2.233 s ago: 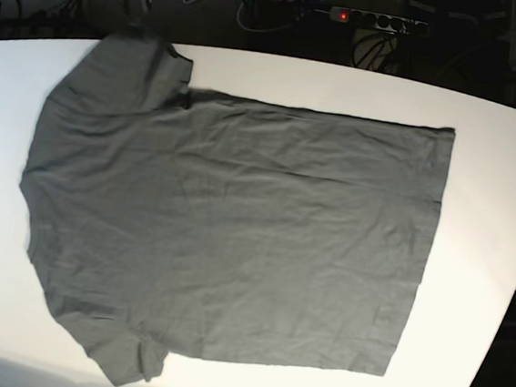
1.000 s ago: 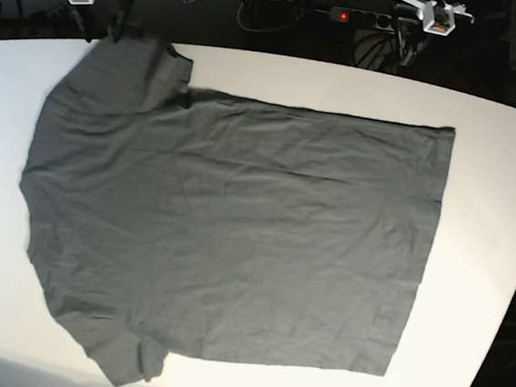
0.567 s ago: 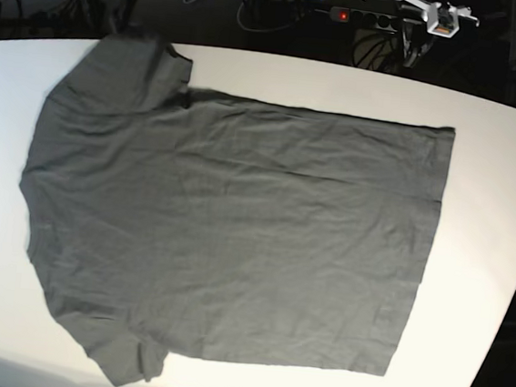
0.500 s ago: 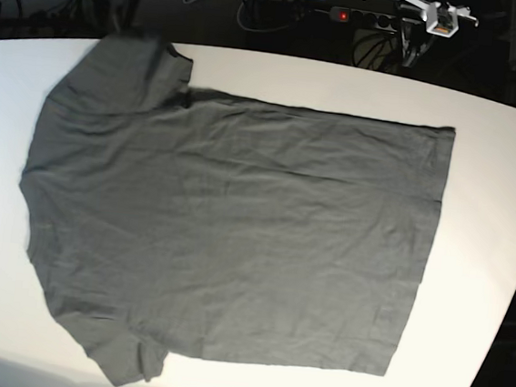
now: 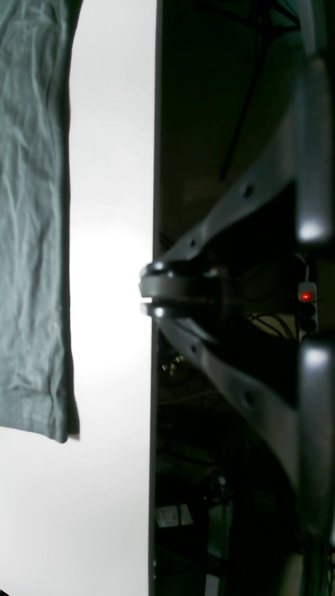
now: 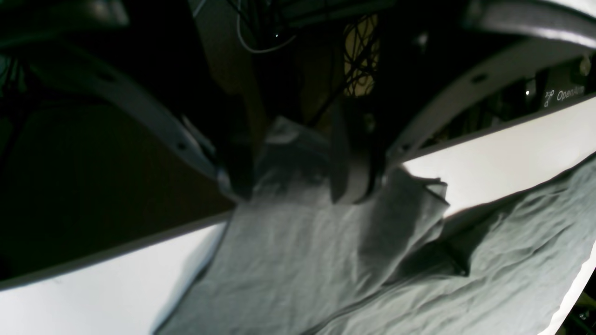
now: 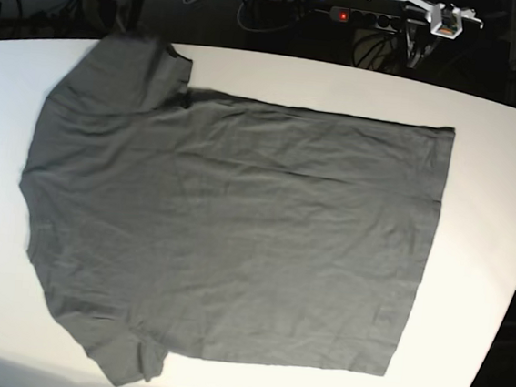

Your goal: Fold the T-shirt properly

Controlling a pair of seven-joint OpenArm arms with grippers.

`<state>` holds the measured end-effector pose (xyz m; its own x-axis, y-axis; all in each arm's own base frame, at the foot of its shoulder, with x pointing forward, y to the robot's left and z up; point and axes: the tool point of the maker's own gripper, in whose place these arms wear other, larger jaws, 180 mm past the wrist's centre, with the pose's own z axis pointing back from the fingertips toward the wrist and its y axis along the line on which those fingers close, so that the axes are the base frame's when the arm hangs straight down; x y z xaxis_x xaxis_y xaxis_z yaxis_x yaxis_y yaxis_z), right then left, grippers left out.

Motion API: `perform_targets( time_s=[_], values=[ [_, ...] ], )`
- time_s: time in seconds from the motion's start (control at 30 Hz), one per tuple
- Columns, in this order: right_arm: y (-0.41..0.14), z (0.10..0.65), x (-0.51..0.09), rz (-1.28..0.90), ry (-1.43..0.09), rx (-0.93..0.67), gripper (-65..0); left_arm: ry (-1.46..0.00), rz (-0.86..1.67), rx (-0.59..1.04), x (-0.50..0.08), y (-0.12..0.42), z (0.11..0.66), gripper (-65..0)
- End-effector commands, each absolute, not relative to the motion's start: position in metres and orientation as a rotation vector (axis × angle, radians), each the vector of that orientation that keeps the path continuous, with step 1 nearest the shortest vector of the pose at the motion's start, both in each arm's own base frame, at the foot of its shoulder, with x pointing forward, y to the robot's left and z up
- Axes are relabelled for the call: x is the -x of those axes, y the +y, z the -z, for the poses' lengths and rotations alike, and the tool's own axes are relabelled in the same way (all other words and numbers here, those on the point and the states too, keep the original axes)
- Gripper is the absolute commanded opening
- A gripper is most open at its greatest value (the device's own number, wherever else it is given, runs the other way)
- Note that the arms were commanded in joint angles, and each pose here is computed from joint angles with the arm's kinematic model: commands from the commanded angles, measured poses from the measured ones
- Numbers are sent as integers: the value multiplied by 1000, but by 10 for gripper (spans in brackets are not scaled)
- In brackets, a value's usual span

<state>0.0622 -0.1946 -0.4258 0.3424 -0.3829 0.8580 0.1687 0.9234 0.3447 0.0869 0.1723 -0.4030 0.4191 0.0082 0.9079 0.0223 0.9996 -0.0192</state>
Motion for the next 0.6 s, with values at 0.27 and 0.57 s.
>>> perform_targets(
  time_s=[0.27,0.57],
  values=[
    [-206,422,-67,340,-1198,-204,-194,-1160,20,33,-84,172,396,-638],
    [-241,430,-61,442,-1196,-144,-190,-1164,20,31,-85,172,396,-638]
  ],
)
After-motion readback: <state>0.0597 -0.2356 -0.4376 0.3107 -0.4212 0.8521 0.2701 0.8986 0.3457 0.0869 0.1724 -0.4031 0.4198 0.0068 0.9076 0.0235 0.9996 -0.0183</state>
